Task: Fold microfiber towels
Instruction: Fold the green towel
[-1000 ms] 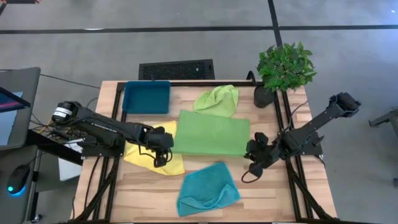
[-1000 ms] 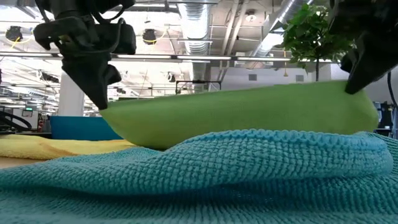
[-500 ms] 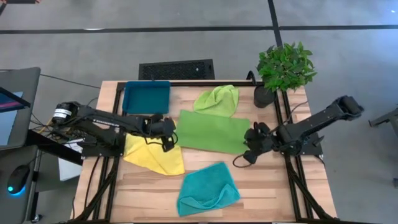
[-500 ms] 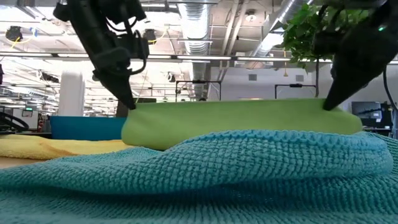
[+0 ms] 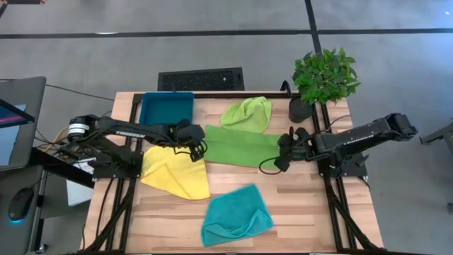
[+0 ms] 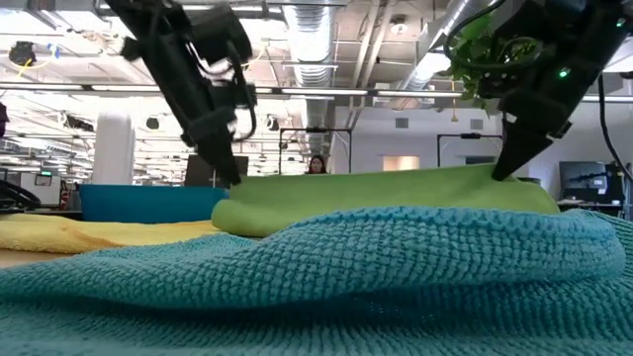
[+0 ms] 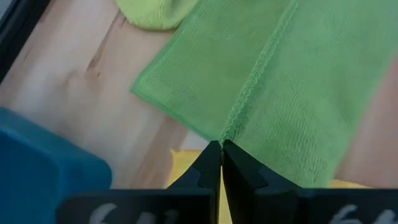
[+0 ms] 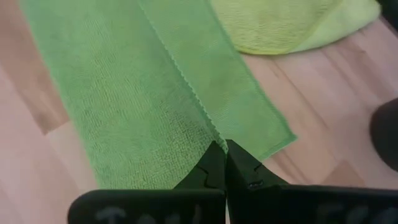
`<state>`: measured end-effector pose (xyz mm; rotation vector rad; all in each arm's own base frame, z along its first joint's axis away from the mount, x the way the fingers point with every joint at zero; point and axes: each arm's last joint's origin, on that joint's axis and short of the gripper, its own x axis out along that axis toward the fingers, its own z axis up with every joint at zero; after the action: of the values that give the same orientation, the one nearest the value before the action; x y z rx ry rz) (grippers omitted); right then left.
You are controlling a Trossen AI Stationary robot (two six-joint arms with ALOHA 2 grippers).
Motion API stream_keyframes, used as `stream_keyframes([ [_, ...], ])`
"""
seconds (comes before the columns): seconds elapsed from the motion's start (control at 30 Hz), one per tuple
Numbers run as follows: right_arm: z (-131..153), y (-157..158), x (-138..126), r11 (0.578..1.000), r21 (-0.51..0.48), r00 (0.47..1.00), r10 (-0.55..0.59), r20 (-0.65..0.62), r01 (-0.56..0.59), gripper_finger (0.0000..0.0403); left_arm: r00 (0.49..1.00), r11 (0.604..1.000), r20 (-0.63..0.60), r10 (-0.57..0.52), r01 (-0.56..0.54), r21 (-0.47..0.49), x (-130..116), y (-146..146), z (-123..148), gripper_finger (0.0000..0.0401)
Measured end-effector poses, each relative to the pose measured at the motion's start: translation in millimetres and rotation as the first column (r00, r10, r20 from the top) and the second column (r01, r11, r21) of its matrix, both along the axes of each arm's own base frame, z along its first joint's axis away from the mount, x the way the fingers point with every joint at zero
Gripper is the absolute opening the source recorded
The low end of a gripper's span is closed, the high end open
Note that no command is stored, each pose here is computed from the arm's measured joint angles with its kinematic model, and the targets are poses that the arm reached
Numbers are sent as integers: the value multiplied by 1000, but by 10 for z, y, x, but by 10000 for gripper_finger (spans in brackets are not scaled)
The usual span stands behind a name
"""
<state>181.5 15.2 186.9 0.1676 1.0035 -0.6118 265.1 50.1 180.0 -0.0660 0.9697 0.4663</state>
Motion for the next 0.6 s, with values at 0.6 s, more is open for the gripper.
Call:
stream_keyframes([
  [0.6,-113,-257,59,997,-71,991,-41,-125,33,12,997,997,-44,62,-60,48,167,338,-266,0],
])
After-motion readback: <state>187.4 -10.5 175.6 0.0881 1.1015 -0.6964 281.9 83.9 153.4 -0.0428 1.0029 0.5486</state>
